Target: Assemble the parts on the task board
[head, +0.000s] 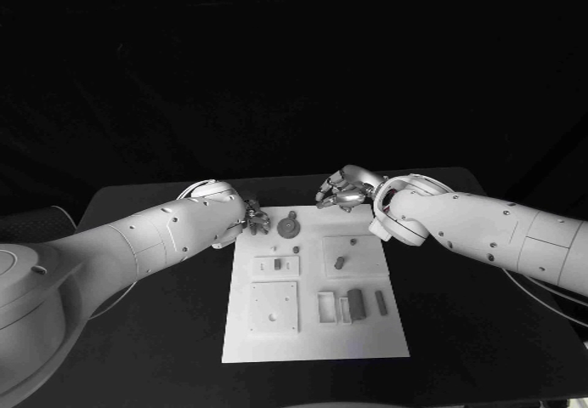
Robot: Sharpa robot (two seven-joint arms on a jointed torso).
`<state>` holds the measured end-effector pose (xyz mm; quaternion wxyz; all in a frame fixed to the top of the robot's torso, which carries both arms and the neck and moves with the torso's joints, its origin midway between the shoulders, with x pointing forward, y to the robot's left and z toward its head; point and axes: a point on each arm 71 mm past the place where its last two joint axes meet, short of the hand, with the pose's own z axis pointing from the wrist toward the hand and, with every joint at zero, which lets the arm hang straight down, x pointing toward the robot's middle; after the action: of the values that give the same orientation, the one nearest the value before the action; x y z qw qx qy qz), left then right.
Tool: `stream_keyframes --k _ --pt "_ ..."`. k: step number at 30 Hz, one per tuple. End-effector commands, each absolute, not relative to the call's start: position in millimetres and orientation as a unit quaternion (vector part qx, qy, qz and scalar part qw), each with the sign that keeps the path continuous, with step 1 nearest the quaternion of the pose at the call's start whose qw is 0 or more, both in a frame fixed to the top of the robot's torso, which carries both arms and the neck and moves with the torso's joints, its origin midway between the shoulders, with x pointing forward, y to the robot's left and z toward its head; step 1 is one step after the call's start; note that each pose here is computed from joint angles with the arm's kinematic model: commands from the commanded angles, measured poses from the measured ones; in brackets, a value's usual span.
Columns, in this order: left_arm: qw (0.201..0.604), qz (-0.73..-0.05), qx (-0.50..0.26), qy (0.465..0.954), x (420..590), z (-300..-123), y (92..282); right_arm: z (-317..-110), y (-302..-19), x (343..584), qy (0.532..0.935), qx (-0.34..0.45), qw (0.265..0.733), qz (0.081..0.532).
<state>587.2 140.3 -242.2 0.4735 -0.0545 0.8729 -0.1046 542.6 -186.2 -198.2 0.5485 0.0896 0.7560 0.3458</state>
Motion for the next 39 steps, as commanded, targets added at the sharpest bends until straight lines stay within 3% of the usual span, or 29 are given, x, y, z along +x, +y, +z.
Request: stream_keyframes --k 1,21,39 --pt "0.467 -0.121 -0.07 0.873 586.2 -242.4 138.2 -198 -185 542 0.758 0.084 0.545 0.35" --pt "0.453 -0.148 -0.136 0.868 577.6 -242.7 156.6 -199 -192 546 0.757 0.089 0.549 0.342" --pt "0.446 -0.173 -0.153 0.865 545.4 -223.6 172.6 -201 -202 551 0.757 0.098 0.554 0.332"
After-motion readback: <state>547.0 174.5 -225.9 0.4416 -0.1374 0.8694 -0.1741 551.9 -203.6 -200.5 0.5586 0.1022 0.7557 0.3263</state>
